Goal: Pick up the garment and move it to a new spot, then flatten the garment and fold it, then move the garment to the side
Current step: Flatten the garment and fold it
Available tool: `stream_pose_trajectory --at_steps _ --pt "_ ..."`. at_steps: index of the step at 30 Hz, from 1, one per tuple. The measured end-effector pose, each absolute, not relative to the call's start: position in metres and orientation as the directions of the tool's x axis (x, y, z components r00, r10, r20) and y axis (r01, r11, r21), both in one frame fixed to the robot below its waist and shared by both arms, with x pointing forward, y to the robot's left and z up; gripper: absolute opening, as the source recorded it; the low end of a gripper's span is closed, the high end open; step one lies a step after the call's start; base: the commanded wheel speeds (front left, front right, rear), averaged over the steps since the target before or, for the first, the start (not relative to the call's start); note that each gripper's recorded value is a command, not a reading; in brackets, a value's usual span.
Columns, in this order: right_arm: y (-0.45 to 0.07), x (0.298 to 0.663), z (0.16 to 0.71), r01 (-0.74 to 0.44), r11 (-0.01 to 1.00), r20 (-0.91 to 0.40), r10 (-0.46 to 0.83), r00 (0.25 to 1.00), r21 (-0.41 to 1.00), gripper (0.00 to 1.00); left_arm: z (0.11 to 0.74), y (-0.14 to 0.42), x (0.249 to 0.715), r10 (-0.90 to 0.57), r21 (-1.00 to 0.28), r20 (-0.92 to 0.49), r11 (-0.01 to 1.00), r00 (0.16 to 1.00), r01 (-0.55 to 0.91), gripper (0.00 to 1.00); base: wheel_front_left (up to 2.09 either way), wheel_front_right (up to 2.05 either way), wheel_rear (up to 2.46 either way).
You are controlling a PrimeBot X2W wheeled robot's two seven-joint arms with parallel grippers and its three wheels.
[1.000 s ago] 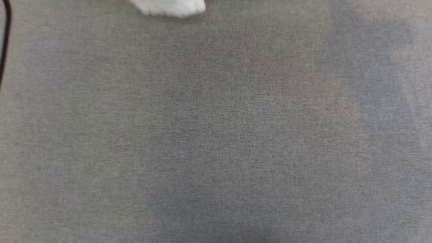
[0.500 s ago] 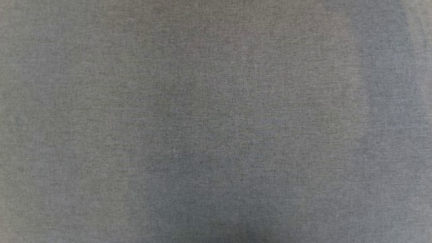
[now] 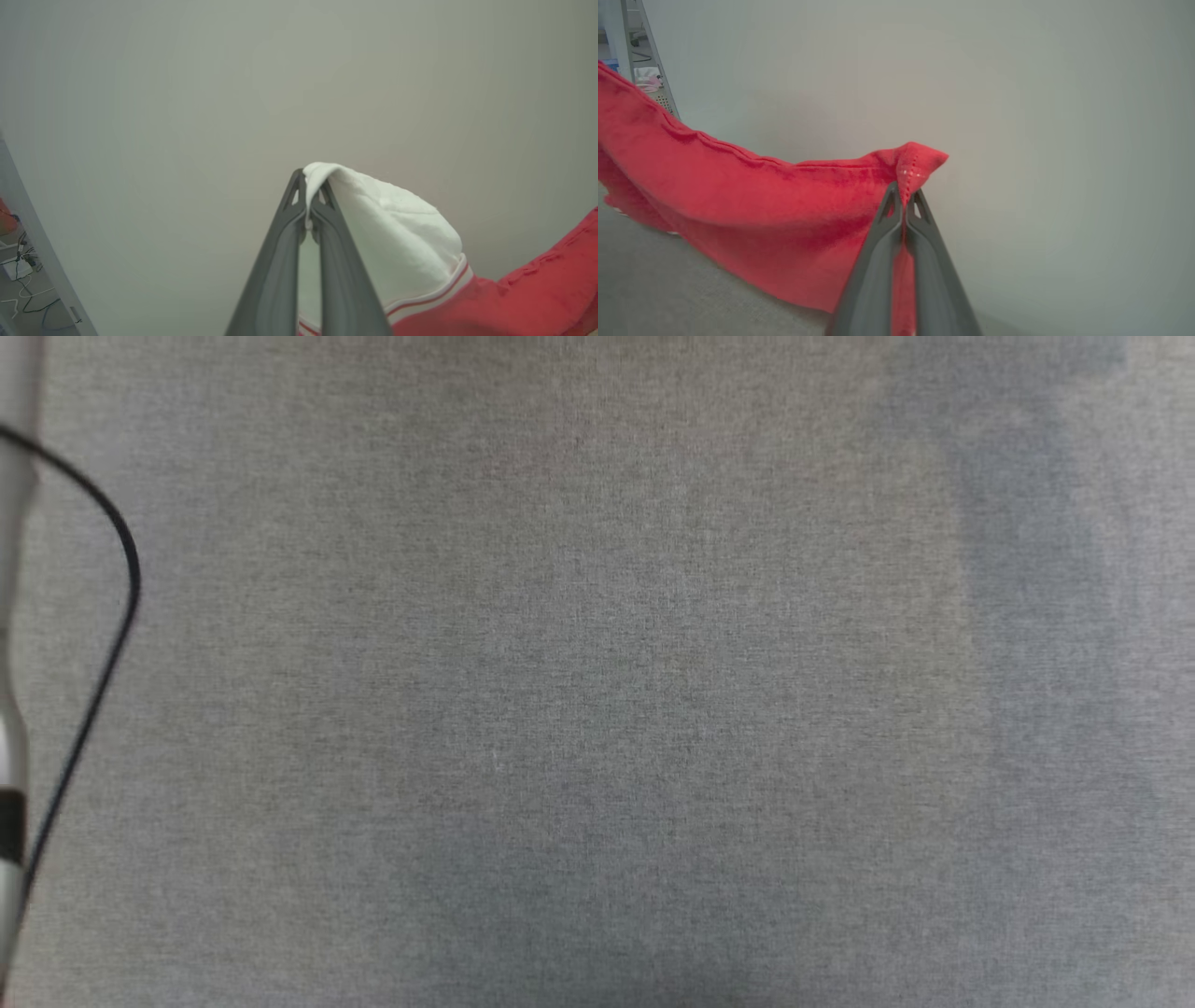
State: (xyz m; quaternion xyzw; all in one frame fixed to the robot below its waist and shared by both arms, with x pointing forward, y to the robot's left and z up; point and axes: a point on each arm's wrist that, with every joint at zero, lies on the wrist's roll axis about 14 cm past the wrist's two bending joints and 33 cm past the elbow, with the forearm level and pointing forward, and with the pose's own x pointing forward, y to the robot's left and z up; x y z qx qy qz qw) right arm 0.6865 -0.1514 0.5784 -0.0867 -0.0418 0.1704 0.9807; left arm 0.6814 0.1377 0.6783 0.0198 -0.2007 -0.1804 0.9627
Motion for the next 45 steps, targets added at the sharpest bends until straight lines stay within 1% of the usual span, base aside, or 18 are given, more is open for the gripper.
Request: stream_pose_trajectory --at_steps 5,9,12,17,25,26,29,34,40,45 --pt "-0.142 0.654 0.55 -0.387 0.913 -0.005 0.39 0.921 -0.132 0.0 0.642 0.144 0.648 -0.347 0.064 0.332 0.936 0.877 0.347 0.0 0.0 0.0 0.0" --pt "-0.145 0.616 0.521 -0.423 0.902 -0.076 0.417 0.906 -0.083 0.0 0.606 0.161 0.611 -0.302 0.013 0.268 0.95 0.915 0.311 0.0 0.0 0.0 0.0" --pt "-0.148 0.585 0.502 -0.448 0.892 -0.13 0.437 0.89 -0.066 0.0 0.578 0.174 0.579 -0.267 -0.014 0.207 0.961 0.941 0.276 0.0 0.0 0.0 0.0" --pt "-0.149 0.533 0.477 -0.492 0.869 -0.221 0.471 0.854 -0.049 0.0 0.533 0.18 0.516 -0.242 -0.061 0.094 0.967 0.966 0.248 0.0 0.0 0.0 0.0" --pt "-0.158 0.463 0.451 -0.521 0.853 -0.326 0.487 0.81 -0.021 0.0 0.486 0.189 0.427 -0.157 -0.15 -0.053 0.978 0.986 0.148 0.0 0.0 0.0 0.0" --pt "-0.165 0.442 0.444 -0.519 0.854 -0.35 0.482 0.803 -0.014 0.0 0.472 0.189 0.397 -0.137 -0.179 -0.1 0.977 0.985 0.118 0.0 0.0 0.0 0.0" --pt "-0.171 0.422 0.435 -0.511 0.86 -0.377 0.475 0.796 0.005 0.0 0.458 0.191 0.371 -0.116 -0.184 -0.15 0.979 0.982 0.088 0.0 0.0 0.0 0.0" --pt "-0.172 0.385 0.413 -0.491 0.868 -0.425 0.473 0.772 0.074 0.0 0.44 0.19 0.335 -0.087 -0.246 -0.218 0.969 0.972 0.032 0.0 0.0 0.0 0.0" --pt "-0.18 0.347 0.399 -0.462 0.88 -0.46 0.458 0.76 0.113 0.0 0.418 0.19 0.292 -0.066 -0.275 -0.302 0.961 0.951 -0.02 0.0 0.0 0.0 0.0" --pt "-0.187 0.322 0.39 -0.422 0.894 -0.489 0.438 0.755 0.15 0.0 0.409 0.185 0.271 -0.071 -0.309 -0.352 0.95 0.933 -0.044 0.0 0.0 0.0 0.0"
